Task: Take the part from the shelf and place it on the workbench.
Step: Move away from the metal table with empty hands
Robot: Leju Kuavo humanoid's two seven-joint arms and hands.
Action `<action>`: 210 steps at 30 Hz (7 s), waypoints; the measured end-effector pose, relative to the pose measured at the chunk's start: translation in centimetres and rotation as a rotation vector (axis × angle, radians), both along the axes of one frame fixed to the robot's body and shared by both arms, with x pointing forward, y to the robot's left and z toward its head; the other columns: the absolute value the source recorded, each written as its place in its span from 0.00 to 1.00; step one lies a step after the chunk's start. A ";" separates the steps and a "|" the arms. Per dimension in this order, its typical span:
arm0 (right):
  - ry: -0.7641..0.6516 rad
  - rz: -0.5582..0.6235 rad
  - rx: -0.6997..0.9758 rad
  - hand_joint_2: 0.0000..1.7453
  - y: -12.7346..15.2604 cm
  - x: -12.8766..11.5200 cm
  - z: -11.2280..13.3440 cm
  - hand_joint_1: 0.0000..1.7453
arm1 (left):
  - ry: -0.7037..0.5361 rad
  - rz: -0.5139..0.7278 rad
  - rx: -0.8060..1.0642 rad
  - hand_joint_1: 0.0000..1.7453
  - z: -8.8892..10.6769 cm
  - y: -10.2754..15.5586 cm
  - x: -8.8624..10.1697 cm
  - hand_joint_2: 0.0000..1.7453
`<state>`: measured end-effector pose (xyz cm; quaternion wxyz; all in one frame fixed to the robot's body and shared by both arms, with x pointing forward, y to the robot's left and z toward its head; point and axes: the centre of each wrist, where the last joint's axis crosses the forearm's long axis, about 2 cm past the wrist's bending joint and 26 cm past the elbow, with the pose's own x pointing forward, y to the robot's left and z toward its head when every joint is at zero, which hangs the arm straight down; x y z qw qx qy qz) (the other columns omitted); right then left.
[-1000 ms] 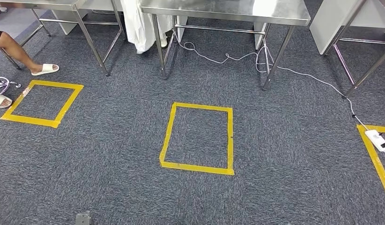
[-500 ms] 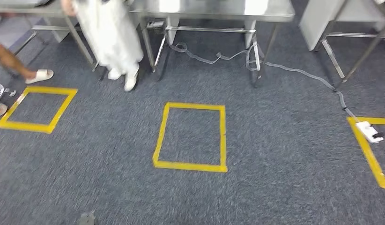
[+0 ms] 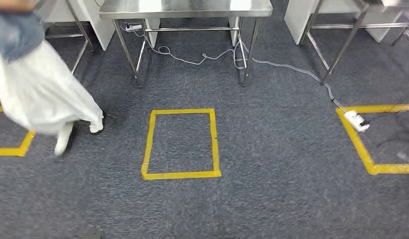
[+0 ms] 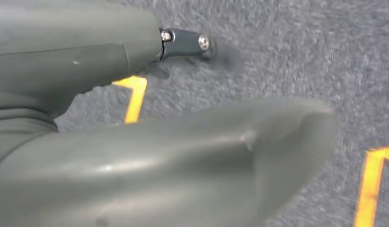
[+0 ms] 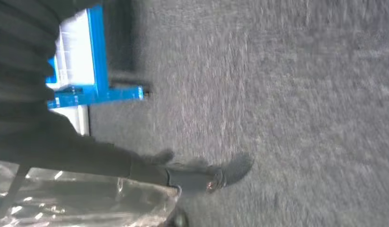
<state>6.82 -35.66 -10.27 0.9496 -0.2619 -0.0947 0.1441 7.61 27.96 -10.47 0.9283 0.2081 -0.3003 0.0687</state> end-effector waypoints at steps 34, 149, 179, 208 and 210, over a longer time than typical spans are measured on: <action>0.035 -0.009 -0.030 1.00 -0.7 -0.3 0.0 0.00 | -0.001 -0.001 -0.011 0.00 0.0 -0.6 -0.1 0.00; 0.069 -0.072 0.014 1.00 -1.6 -0.6 0.1 0.00 | 0.000 -0.026 -0.017 0.00 -0.1 -0.9 -0.7 0.00; 0.073 -0.085 0.019 1.00 -1.4 -0.6 0.1 0.00 | -0.003 -0.030 -0.017 0.00 -0.1 -0.9 -0.6 0.00; 0.074 -0.031 0.045 1.00 -1.2 -0.2 0.1 0.00 | 0.350 -0.105 -0.362 0.00 -0.3 -1.8 -1.2 0.00; 0.073 -0.030 0.047 1.00 -1.2 -0.1 0.1 0.00 | 0.367 -0.130 -0.367 0.00 -0.3 -1.8 -1.5 0.00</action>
